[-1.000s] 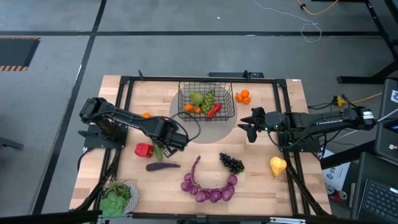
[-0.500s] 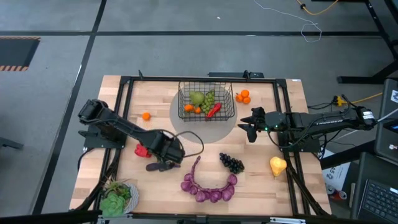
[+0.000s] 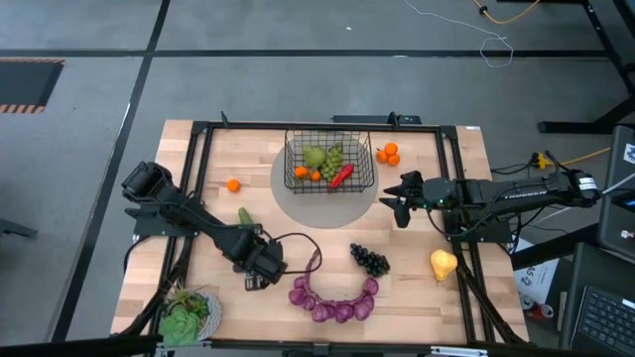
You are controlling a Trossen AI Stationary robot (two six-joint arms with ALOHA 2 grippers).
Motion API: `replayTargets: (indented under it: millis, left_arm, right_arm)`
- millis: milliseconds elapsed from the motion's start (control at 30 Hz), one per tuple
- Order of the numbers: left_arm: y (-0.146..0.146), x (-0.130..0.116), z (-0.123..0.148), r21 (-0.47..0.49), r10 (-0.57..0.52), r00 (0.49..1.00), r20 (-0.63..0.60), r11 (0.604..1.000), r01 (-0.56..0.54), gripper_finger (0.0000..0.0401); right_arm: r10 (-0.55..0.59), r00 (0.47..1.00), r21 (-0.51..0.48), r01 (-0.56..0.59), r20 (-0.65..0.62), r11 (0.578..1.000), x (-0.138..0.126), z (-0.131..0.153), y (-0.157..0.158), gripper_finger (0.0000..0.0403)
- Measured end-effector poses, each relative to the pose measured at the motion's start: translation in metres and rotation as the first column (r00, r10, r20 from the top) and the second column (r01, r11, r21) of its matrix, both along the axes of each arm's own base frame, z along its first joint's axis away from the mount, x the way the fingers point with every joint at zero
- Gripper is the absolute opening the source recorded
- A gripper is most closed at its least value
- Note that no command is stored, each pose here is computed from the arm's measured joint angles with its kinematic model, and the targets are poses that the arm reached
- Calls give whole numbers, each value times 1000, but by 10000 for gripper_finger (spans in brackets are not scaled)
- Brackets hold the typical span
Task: Build produce basket
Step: Put the violet eggplant into the black wire basket
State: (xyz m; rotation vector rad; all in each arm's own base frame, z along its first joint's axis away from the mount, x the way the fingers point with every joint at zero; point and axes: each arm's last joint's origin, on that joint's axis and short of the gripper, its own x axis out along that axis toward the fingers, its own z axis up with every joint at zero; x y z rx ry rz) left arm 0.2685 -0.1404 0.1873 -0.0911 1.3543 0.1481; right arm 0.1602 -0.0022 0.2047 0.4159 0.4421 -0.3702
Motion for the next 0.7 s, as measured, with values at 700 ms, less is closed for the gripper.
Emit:
replayTargets:
  millis: [700]
  left_arm:
    - [-7,13,-23,14,-81,997,2,997,81,163]
  right_arm:
    - [-2,1000,5,2,1,1000,0,0,0,181]
